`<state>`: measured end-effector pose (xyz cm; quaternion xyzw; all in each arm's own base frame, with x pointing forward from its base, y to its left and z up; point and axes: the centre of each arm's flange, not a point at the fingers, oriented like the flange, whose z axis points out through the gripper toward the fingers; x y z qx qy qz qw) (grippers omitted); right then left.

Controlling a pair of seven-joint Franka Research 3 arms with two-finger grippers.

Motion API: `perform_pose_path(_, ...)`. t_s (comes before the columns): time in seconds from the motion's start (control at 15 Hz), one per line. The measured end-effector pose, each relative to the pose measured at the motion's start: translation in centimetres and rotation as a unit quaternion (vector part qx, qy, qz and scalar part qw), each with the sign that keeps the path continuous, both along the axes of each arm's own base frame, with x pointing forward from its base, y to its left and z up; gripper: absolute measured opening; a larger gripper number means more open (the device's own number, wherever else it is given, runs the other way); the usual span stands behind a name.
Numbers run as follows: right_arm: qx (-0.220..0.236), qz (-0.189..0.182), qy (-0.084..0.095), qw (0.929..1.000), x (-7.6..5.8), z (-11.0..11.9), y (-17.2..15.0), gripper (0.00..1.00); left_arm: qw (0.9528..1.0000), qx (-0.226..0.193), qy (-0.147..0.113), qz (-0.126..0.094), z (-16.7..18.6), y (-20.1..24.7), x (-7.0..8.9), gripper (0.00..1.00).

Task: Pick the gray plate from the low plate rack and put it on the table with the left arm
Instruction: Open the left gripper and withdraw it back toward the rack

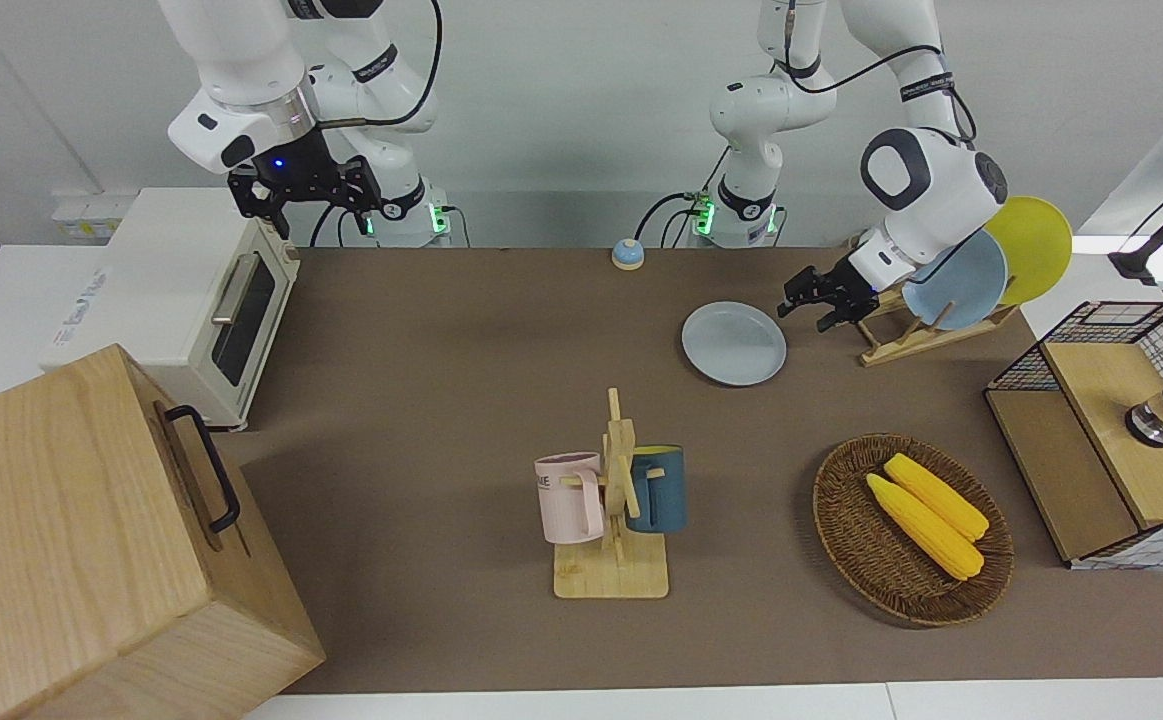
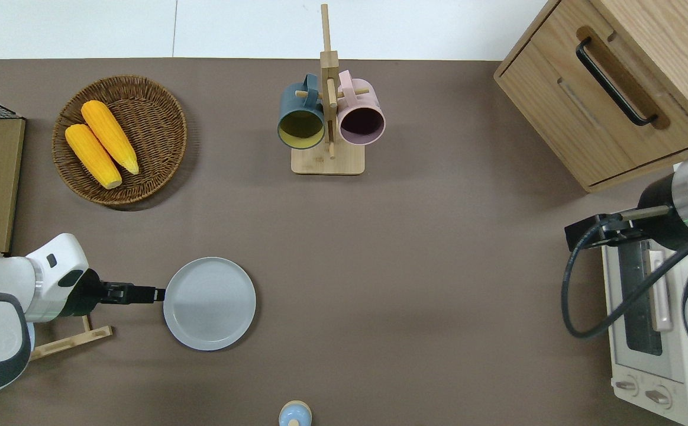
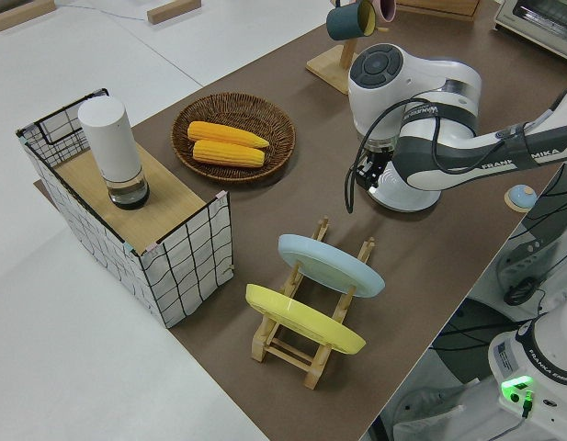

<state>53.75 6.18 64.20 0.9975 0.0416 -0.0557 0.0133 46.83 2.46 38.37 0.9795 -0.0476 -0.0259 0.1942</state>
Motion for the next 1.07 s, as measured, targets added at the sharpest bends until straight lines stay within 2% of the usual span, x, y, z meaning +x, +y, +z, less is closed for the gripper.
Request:
perform_pose_path(0.27, 0.000, 0.000, 0.000, 1.0000, 0.0, 0.0, 0.0, 0.99, 0.9975, 0.069, 0.015, 0.008, 6.6, -0.3, 1.8, 0.99)
perform_pose_path(0.6, 0.000, 0.000, 0.000, 1.0000, 0.0, 0.0, 0.0, 0.99, 0.9883, 0.151, 0.010, 0.016, 15.6, -3.0, 3.2, 1.00)
perform_pose_path(1.07, 0.000, 0.000, 0.000, 1.0000, 0.0, 0.0, 0.0, 0.99, 0.9819, 0.188, -0.018, 0.005, 22.1, -4.8, 3.4, 1.00)
